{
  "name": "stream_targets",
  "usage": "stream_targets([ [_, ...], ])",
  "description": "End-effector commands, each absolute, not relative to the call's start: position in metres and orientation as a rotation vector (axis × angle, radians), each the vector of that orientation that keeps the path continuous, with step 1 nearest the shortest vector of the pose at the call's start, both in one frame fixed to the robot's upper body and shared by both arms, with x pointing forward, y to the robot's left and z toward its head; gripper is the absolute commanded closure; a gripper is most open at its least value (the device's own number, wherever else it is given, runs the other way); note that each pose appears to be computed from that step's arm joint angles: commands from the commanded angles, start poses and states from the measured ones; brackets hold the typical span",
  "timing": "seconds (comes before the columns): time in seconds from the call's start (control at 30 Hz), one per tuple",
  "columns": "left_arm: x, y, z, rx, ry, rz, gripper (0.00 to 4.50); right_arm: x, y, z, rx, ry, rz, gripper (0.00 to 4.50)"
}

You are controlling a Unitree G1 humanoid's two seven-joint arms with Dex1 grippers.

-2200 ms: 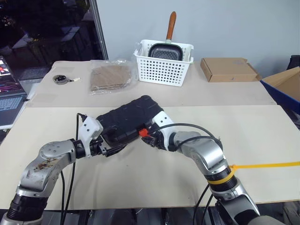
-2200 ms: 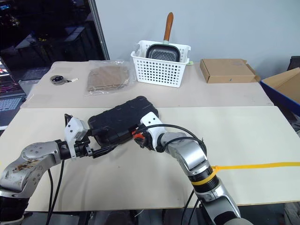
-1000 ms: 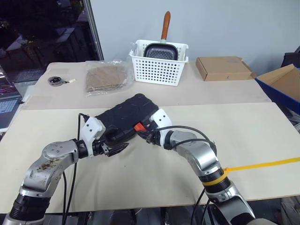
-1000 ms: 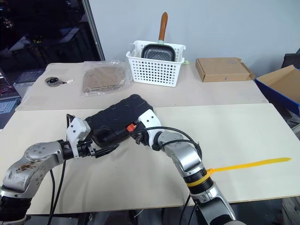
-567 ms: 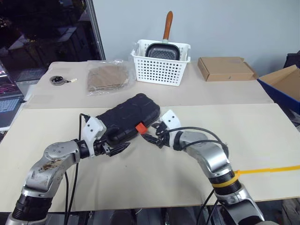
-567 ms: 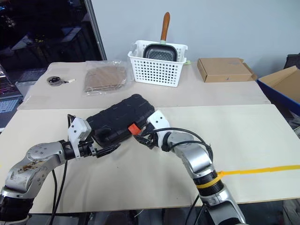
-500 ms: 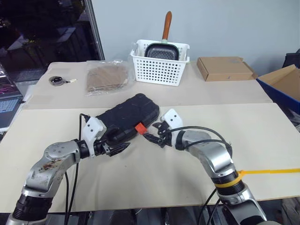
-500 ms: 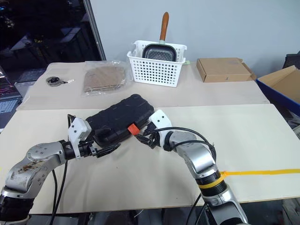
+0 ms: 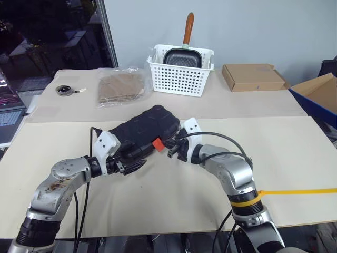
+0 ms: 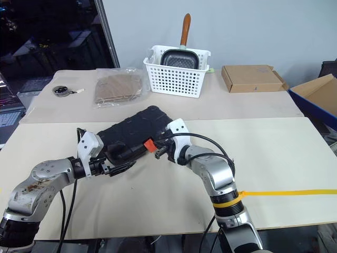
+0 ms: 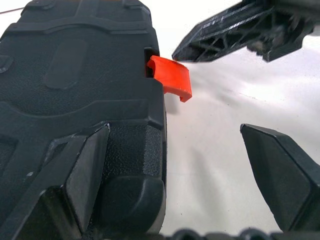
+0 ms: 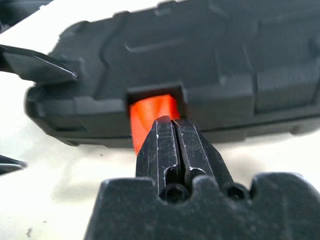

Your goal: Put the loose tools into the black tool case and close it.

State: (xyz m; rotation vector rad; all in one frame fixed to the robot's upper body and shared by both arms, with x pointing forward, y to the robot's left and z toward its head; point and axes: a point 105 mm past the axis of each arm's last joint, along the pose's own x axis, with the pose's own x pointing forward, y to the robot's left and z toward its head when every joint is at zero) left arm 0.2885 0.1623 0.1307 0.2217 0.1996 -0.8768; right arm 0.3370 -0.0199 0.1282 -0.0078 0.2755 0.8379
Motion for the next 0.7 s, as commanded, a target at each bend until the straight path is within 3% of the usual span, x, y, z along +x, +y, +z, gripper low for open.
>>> stream_targets([
  [0.03,0.287,0.164,0.121,0.217,0.233,-0.871,0.00,0.334,-0.013,0.133,-0.013,0.255,0.865,4.44],
  [0.47,0.287,0.163,0.118,0.211,0.230,-0.865,0.00,0.336,0.007,0.123,-0.037,0.278,0.890,4.44],
  [0.7,0.288,0.163,0.118,0.209,0.227,-0.860,0.00,0.329,-0.002,0.135,-0.015,0.222,0.947,4.44],
])
